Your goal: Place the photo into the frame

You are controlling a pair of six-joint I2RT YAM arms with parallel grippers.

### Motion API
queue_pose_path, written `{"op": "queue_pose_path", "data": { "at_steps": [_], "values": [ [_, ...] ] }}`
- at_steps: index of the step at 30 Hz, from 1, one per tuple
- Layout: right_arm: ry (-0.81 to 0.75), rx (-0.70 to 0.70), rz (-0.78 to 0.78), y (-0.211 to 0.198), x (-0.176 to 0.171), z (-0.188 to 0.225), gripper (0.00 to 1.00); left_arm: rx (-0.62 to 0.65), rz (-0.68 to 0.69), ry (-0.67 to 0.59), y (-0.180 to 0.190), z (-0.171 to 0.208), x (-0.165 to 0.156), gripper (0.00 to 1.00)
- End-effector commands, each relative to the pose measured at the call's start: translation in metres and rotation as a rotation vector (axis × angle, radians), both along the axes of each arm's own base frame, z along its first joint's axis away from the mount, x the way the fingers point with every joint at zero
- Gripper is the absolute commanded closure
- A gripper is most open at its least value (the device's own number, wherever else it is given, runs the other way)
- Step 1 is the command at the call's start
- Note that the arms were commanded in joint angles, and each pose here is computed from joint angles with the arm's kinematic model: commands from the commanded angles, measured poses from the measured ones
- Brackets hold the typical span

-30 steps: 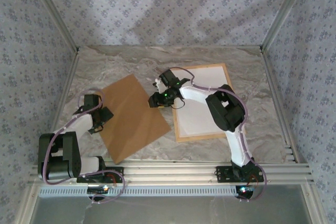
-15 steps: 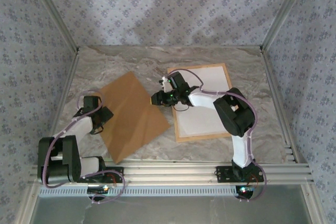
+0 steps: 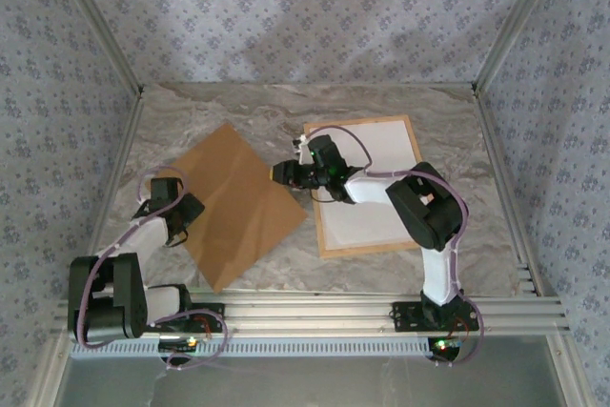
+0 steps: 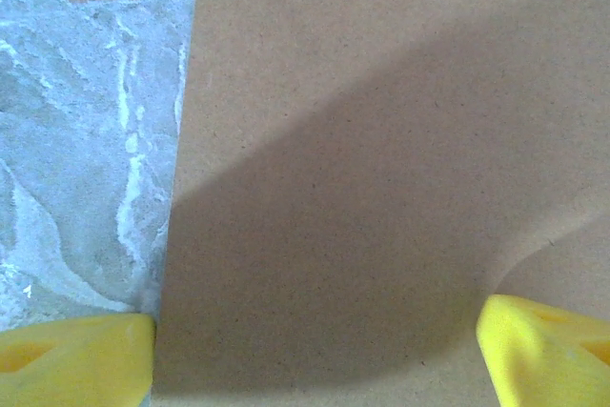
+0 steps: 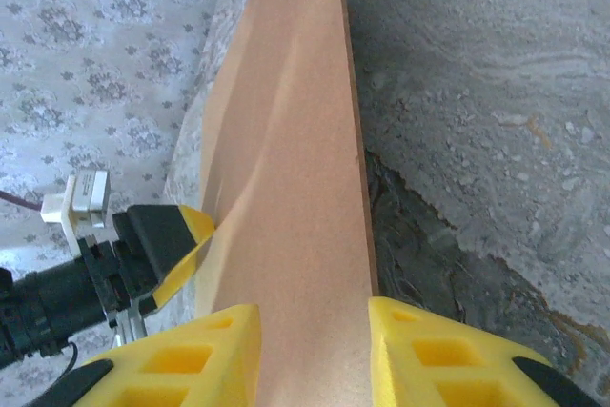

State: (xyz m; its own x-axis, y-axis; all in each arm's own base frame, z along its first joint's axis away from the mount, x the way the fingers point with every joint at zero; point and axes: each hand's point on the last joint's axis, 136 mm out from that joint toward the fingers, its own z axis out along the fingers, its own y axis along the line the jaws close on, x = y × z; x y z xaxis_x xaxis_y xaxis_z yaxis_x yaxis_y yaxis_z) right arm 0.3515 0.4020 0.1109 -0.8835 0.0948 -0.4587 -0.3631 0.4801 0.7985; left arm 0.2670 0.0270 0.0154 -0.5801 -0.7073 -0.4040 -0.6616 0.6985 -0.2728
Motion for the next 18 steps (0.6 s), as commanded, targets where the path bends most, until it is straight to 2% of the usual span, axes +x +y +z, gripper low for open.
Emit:
{"op": "queue_pose_path", "data": {
  "at_steps": [1, 10, 18],
  "values": [
    [-0.063, 0.174, 0.231, 0.054, -0.061, 0.054, 0.66, -0.377, -0.311, -0.122, -0.093, -0.005, 0.016, 0.10],
    [0.004, 0.111, 0.162, 0.048, -0.055, 0.040, 0.66, -0.369, -0.305, -0.117, -0.091, -0.009, 0.010, 0.10],
    [0.030, 0.055, 0.203, 0.035, -0.053, 0.029, 0.67, -0.347, -0.302, -0.131, -0.088, -0.003, 0.010, 0.10]
  ]
}}
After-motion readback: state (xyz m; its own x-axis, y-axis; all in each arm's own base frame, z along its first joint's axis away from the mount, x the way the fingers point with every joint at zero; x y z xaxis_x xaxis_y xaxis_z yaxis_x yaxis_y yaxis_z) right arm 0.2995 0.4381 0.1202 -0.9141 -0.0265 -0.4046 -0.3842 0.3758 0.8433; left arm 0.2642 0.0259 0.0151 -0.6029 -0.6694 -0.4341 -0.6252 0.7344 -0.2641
